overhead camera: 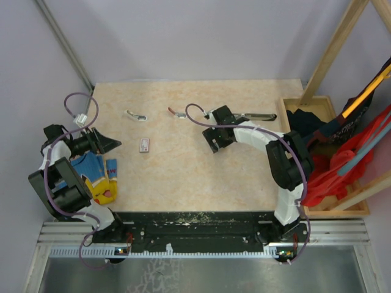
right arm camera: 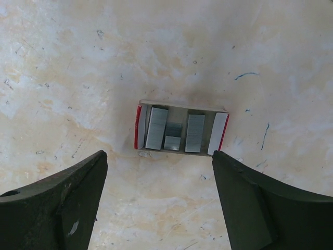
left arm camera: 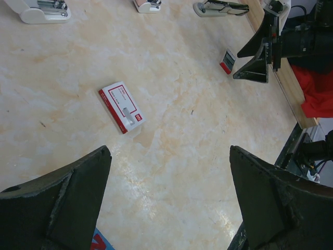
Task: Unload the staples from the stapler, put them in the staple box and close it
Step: Place the staple in the staple box.
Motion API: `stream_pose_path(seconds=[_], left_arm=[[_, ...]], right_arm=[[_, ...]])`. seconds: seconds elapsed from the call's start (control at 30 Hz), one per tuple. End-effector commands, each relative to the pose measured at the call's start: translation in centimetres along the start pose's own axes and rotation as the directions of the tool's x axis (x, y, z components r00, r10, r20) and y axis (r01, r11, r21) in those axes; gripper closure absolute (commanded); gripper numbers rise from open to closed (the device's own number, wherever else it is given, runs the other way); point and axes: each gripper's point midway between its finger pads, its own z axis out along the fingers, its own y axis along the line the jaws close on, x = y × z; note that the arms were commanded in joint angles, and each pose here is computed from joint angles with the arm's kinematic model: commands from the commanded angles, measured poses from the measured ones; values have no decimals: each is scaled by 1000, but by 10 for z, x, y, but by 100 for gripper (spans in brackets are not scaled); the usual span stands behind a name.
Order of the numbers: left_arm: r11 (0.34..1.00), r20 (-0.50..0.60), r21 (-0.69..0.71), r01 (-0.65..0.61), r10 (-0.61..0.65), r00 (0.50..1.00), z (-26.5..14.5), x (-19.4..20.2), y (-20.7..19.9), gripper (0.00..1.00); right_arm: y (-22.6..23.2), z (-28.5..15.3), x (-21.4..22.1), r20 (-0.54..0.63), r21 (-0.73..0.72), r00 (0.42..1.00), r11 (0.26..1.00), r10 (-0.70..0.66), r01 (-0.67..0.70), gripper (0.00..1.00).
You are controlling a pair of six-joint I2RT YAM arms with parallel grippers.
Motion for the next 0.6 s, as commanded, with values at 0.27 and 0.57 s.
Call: stream_pose_path(seconds=[0.27,0.57], left_arm=[[1000,19,8,-21,20,1000,-3,-7,0,0],[1000,21,10,-19,19,1000,-4,-7,0,0]], right_arm=[[4,9,-20,53,42,999,999,-15,13,24],[2,13,-20,51,58,999,998,-17,15,25]])
